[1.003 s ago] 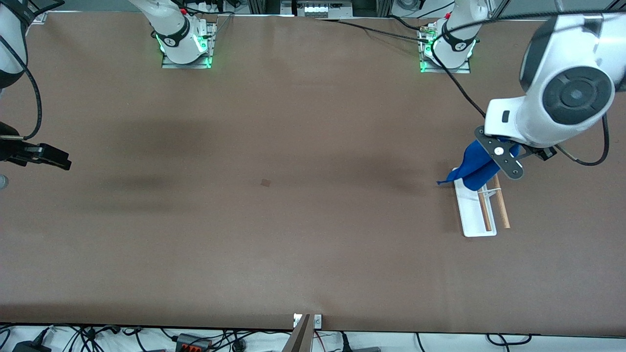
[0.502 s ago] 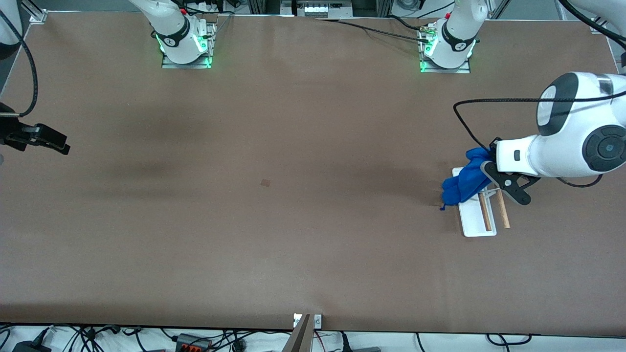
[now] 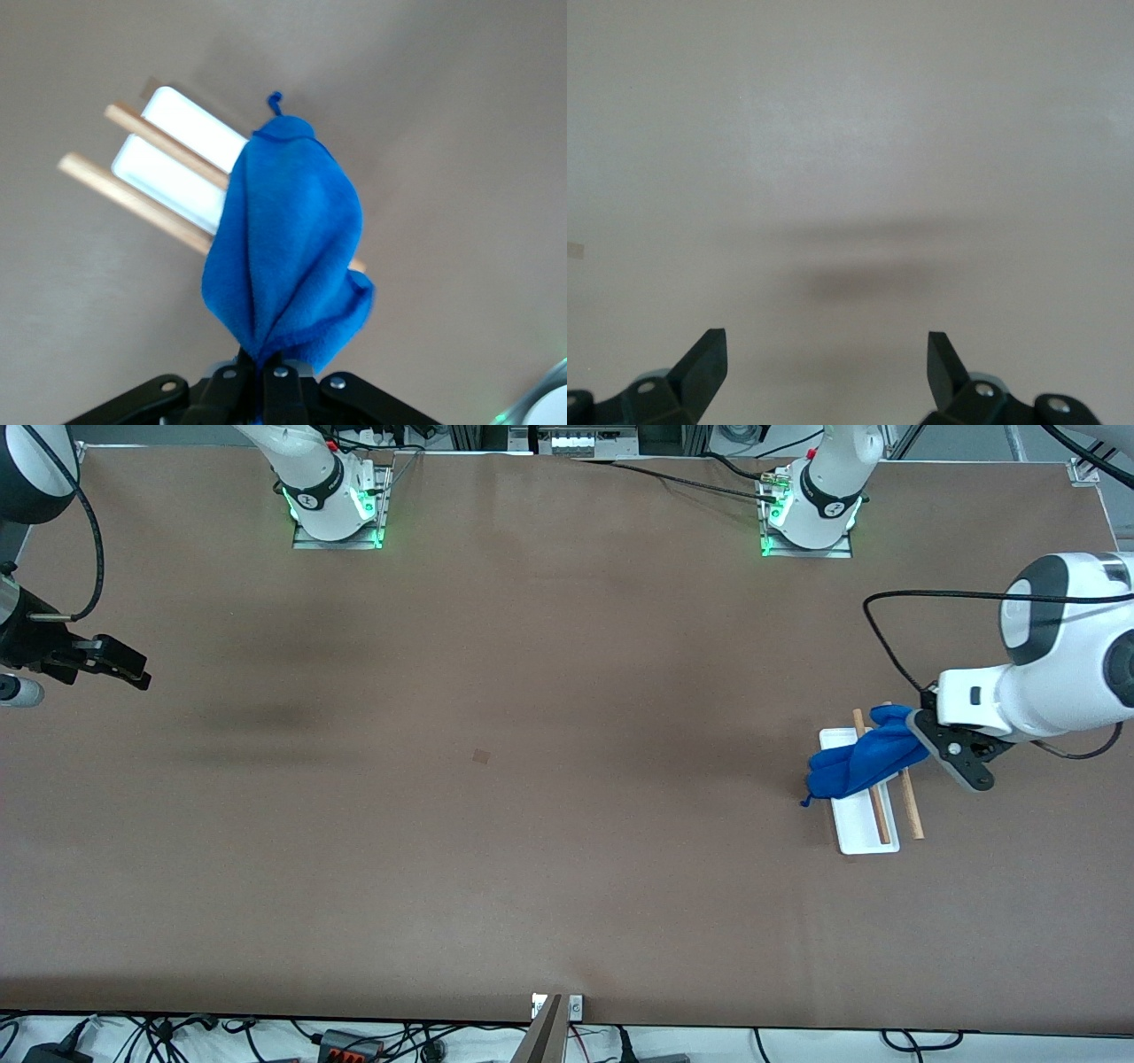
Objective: Pass towel and hang on rack
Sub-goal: 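Lower the towel with the left gripper over the wooden dowels, then drape the towel across the dowels and open the left gripper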
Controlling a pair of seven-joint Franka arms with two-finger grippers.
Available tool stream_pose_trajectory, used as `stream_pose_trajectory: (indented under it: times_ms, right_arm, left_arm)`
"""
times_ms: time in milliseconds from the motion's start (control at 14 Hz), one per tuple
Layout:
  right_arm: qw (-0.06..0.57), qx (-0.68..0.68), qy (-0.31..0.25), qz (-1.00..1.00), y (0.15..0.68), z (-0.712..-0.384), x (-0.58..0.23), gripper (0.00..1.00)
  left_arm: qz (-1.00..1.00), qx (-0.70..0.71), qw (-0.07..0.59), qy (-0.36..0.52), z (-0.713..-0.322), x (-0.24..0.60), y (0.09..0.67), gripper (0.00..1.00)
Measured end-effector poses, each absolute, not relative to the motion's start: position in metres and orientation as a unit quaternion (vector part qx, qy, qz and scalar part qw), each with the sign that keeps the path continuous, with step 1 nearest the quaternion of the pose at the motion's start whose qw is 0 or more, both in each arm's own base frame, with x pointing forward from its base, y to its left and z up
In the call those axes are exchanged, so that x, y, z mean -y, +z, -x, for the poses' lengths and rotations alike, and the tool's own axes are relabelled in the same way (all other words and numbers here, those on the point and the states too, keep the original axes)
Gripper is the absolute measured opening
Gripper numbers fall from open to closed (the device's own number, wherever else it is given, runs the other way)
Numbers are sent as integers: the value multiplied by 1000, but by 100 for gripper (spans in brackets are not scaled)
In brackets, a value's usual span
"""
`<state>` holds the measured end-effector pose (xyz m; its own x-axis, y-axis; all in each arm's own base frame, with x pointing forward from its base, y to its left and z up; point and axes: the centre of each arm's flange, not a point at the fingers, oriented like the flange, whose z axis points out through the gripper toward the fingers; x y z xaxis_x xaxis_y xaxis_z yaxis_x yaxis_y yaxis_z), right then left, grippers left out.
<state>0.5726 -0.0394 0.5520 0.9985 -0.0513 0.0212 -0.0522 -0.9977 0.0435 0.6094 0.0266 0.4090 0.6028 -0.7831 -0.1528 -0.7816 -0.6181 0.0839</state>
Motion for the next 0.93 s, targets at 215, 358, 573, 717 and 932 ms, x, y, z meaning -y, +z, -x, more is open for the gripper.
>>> stream_pose_trajectory:
  times_ms: [215, 358, 573, 717, 932]
  right_arm:
    - [22, 26, -4, -999, 557, -568, 39, 100]
    - [21, 27, -8, -999, 566, -565, 40, 100]
    - [21, 26, -2, -999, 575, -565, 39, 100]
    - [21, 26, -1, -999, 576, -565, 38, 100]
    - [22, 25, -2, -999, 575, -565, 38, 100]
  left_arm:
    - [-890, 451, -9, -64, -611, -53, 389, 4]
    - [-883, 467, -19, -44, -610, -58, 369, 4]
    - [-877, 479, -29, -29, -608, -68, 357, 4]
    - [-870, 491, -35, -22, -608, -78, 357, 4]
    - [-867, 496, -40, -18, -608, -95, 354, 4]
